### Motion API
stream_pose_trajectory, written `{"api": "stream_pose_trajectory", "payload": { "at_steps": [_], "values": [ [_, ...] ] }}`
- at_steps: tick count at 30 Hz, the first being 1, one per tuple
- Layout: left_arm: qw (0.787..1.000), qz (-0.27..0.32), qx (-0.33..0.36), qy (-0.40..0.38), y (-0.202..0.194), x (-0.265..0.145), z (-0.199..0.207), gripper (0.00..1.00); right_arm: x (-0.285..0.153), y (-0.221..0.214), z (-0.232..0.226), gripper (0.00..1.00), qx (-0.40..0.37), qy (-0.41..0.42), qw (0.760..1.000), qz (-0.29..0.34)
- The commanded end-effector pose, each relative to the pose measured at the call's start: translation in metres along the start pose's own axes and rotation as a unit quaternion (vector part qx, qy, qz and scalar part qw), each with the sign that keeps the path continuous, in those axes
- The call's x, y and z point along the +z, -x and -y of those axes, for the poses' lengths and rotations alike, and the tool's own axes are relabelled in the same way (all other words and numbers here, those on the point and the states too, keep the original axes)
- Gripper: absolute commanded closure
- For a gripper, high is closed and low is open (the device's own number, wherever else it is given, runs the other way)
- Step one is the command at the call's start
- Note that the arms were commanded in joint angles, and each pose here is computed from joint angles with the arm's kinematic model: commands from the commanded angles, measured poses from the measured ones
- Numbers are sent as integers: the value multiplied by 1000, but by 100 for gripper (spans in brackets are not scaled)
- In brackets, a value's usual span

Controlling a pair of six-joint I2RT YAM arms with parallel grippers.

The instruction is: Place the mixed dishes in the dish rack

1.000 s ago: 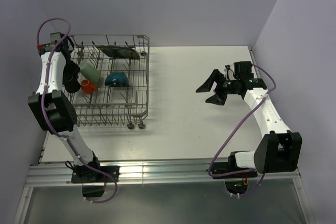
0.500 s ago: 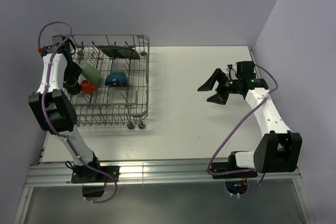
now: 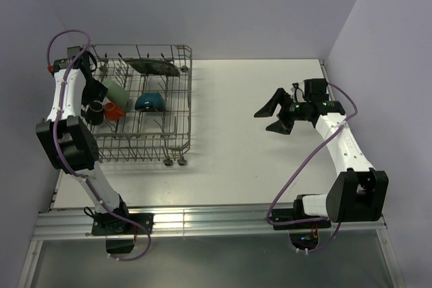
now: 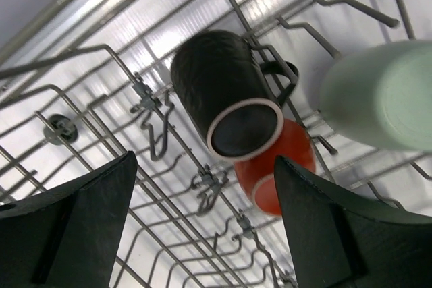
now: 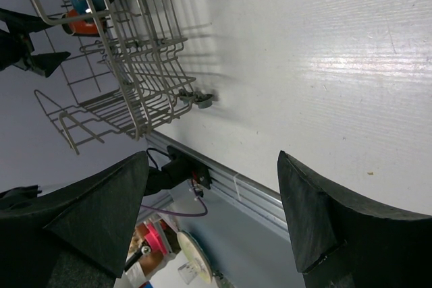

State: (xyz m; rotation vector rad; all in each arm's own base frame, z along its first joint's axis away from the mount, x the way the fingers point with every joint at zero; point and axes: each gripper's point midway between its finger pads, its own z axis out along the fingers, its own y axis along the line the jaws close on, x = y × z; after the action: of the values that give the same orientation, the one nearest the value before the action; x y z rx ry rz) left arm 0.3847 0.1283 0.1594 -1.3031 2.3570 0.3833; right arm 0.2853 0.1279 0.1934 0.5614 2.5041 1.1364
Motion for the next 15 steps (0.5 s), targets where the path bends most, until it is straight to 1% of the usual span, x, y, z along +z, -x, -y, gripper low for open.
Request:
{"api": "stream_pose_trajectory", "payload": {
  "at_steps": [1,2,4,5,6,7,9,10,12,13,15],
  "values": [
    [997,20,-47,-59,12,-45,5,11,-10,8,-14,16,-31,17,999,21],
    [996,17,-54,-71,12,-50,7,9,-10,8,-15,16,-34,17,999,22],
    [992,5,-68,-109,8,-64,18,8,-11,8,-15,16,-36,12,999,23],
    [989,7,-75,-129,8,-76,21,3,-11,8,-15,16,-38,11,999,23],
    [986,6,-80,-143,8,-84,24,1,-12,7,-16,16,-40,10,999,22],
    [982,2,-82,-173,6,-96,34,1,-13,8,-17,16,-43,11,999,23],
    [973,3,-86,-212,5,-117,42,1,-14,6,-19,16,-47,9,999,21],
    [966,-14,-86,-244,-2,-130,54,1,-15,8,-21,16,-49,9,998,24],
    [953,-23,-87,-288,-7,-151,66,1,-17,8,-22,16,-52,8,998,25],
    [941,-39,-81,-328,-17,-169,80,1,-16,2,-29,16,-66,11,998,19],
    [926,-53,-68,-368,-29,-189,97,1,-18,1,-30,15,-70,10,997,20]
  ]
}}
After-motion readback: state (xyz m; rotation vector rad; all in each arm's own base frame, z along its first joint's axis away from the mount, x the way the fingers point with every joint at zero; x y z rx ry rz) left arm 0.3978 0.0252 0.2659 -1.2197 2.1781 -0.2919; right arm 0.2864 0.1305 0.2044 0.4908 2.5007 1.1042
